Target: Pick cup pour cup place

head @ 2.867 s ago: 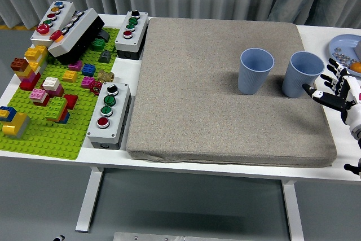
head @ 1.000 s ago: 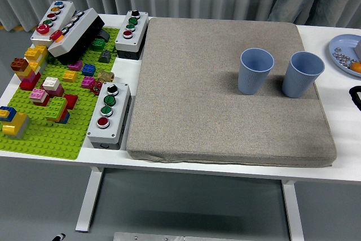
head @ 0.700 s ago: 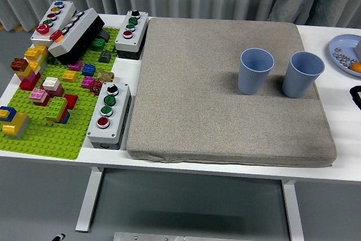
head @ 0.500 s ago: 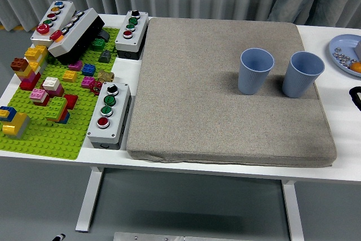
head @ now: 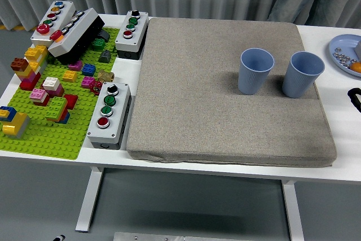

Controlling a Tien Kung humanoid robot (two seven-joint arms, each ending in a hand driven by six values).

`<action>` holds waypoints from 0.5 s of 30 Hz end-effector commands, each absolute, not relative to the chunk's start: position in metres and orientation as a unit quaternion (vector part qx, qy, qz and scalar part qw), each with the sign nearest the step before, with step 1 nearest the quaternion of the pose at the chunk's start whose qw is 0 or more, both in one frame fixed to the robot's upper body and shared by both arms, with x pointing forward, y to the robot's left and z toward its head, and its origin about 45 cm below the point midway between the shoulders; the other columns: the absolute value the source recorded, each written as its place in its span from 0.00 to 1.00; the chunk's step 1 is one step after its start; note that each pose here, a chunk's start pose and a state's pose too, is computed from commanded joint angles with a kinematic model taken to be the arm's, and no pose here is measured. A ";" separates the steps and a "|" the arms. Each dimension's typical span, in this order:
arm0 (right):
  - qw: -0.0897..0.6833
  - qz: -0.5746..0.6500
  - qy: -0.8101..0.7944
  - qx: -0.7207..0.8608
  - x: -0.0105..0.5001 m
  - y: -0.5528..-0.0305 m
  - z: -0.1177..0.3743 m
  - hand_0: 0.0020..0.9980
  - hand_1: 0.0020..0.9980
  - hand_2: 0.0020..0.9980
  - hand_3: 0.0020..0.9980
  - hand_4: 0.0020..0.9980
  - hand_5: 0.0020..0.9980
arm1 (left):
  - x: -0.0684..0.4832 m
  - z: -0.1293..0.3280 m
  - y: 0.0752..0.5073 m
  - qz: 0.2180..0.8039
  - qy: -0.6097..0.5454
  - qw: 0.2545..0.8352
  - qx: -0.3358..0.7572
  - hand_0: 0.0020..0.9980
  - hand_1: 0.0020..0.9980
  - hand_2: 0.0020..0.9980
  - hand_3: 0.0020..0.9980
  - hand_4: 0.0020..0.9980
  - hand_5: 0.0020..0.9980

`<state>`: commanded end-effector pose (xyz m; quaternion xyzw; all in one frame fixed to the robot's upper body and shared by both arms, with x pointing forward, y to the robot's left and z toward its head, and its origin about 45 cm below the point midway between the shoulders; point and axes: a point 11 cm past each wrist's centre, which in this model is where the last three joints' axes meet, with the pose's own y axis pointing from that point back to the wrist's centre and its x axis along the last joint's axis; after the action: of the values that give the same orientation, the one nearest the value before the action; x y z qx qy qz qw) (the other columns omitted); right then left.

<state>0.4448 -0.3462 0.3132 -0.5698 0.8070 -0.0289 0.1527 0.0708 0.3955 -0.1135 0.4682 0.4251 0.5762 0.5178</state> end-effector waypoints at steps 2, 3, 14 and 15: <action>0.153 -0.028 0.806 -0.571 0.445 -0.346 0.313 0.88 0.77 0.78 0.79 0.78 1.00 | 0.071 -0.113 0.396 0.577 0.425 0.518 0.468 0.84 0.81 0.89 0.81 0.64 1.00; 0.153 -0.028 0.806 -0.571 0.445 -0.346 0.313 0.88 0.77 0.78 0.79 0.78 1.00 | 0.071 -0.113 0.396 0.577 0.425 0.518 0.468 0.84 0.81 0.89 0.81 0.64 1.00; 0.151 -0.030 0.807 -0.570 0.445 -0.348 0.314 0.88 0.77 0.78 0.79 0.78 1.00 | 0.071 -0.113 0.396 0.577 0.425 0.518 0.468 0.84 0.81 0.89 0.81 0.64 1.00; 0.151 -0.030 0.807 -0.570 0.445 -0.348 0.314 0.88 0.77 0.78 0.79 0.78 1.00 | 0.071 -0.113 0.396 0.577 0.425 0.518 0.467 0.84 0.81 0.89 0.81 0.64 1.00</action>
<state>0.4447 -0.3477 0.3136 -0.5703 0.8068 -0.0303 0.1511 0.0714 0.3958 -0.1134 0.4675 0.4245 0.5771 0.5178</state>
